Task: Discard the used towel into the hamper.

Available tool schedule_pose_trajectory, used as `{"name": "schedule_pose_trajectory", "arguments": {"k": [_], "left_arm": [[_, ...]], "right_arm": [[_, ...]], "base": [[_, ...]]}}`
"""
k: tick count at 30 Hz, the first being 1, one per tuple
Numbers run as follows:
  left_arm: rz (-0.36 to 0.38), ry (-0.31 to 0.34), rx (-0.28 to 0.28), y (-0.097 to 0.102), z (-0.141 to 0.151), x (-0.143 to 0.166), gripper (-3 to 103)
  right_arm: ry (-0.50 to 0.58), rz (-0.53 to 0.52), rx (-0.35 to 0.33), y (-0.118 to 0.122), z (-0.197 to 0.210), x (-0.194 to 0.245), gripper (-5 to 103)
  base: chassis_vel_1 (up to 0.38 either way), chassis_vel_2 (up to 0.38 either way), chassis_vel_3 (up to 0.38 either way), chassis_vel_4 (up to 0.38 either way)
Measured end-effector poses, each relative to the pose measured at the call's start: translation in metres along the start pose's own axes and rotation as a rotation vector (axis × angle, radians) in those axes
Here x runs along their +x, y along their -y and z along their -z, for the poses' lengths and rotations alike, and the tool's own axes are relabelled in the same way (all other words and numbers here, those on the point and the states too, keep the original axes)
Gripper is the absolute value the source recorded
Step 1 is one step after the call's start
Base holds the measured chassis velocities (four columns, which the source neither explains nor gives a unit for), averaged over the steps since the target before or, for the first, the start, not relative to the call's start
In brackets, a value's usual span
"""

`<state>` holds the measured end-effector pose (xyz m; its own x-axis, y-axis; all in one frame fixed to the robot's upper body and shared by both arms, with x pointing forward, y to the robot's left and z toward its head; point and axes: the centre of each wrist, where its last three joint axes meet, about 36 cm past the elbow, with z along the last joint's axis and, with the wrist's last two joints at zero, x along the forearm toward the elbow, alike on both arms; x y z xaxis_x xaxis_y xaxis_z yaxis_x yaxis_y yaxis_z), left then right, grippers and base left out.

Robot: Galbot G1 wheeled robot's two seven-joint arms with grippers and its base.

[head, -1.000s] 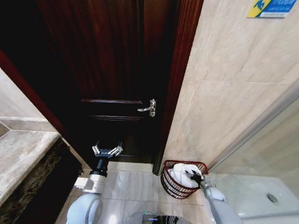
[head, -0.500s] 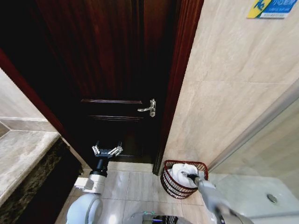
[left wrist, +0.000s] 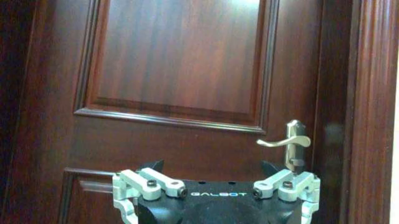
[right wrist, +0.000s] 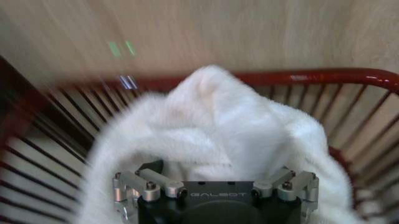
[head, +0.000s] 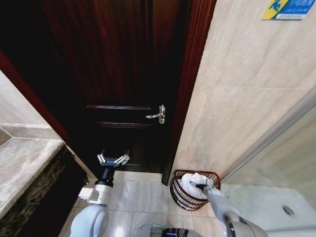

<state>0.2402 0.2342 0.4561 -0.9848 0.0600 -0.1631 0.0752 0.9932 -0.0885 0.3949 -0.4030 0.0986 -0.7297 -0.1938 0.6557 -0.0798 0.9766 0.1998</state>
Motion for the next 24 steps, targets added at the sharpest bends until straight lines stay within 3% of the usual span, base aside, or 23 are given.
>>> {"name": "schedule_pose_trajectory", "arguments": {"k": [8, 13, 14, 16, 24], "left_arm": [[0.0, 0.0, 0.0, 0.0, 0.0, 0.0, 100], [0.0, 0.0, 0.0, 0.0, 0.0, 0.0, 100], [0.0, 0.0, 0.0, 0.0, 0.0, 0.0, 100], [0.0, 0.0, 0.0, 0.0, 0.0, 0.0, 100], [0.0, 0.0, 0.0, 0.0, 0.0, 0.0, 100]], "right_arm": [[0.089, 0.001, 0.017, -0.012, -0.017, 0.016, 100], [0.208, -0.028, 0.151, -0.021, -0.012, 0.056, 100], [0.208, -0.028, 0.151, -0.021, -0.012, 0.056, 100], [0.222, -0.05, 0.182, -0.031, -0.015, 0.076, 100], [0.3, -0.126, 0.182, -0.077, -0.036, 0.129, 100]], "base": [[0.0, 0.0, 0.0, 0.0], [0.0, 0.0, 0.0, 0.0], [0.0, 0.0, 0.0, 0.0], [0.0, 0.0, 0.0, 0.0], [0.0, 0.0, 0.0, 0.0]]}}
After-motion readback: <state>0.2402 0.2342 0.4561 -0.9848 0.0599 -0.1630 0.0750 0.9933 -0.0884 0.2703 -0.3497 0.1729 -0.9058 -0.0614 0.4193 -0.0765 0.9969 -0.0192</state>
